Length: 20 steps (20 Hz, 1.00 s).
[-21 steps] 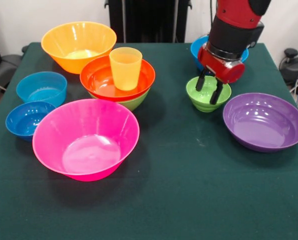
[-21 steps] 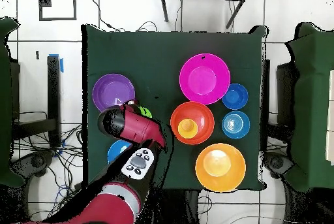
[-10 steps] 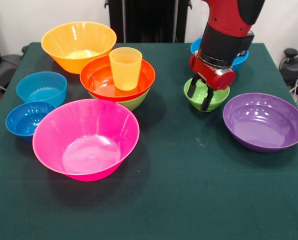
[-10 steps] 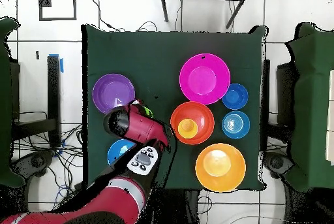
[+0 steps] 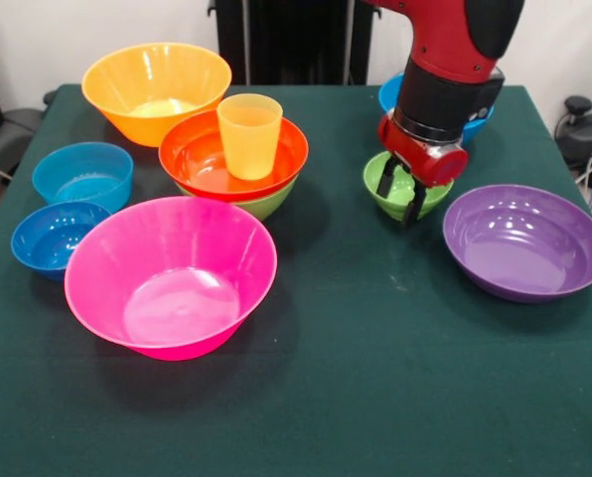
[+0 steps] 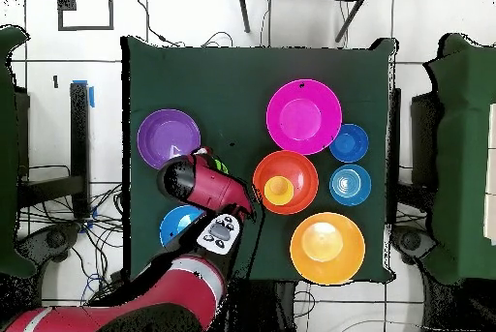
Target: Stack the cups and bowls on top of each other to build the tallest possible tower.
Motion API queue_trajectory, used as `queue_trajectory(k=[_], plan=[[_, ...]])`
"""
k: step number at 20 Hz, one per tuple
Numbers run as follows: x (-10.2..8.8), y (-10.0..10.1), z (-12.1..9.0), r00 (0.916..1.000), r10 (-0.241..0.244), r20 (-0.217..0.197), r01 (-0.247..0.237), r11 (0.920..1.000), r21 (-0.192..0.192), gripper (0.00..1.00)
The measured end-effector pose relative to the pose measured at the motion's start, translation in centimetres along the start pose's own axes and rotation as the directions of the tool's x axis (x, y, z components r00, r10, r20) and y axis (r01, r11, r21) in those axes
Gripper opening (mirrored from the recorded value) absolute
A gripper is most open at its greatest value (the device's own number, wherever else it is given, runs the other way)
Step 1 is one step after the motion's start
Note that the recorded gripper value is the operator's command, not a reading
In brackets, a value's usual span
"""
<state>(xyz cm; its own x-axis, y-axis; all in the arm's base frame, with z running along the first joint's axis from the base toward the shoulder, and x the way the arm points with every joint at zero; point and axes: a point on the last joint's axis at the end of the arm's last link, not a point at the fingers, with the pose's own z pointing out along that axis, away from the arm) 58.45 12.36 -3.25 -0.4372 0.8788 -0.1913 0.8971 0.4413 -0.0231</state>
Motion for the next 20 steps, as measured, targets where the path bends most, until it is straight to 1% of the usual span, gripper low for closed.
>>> queue_trajectory(k=[2, 7, 8, 14, 20], plan=[[0.1, -0.1, 0.0, 1.0, 0.001, -0.005, -0.001, 1.0, 0.001, 1.0], [0.2, -0.3, -0.9, 0.9999, 0.006, -0.009, -0.006, 1.0, -0.003, 1.0], [0.1, -0.3, -1.3, 0.9999, 0.009, -0.008, -0.009, 0.9999, -0.007, 1.0], [-0.2, -0.1, -2.1, 0.9998, 0.017, -0.009, -0.017, 0.9997, -0.017, 1.0], [-1.0, -0.1, -2.1, 0.9991, 0.037, -0.021, -0.038, 0.9991, -0.021, 1.0]])
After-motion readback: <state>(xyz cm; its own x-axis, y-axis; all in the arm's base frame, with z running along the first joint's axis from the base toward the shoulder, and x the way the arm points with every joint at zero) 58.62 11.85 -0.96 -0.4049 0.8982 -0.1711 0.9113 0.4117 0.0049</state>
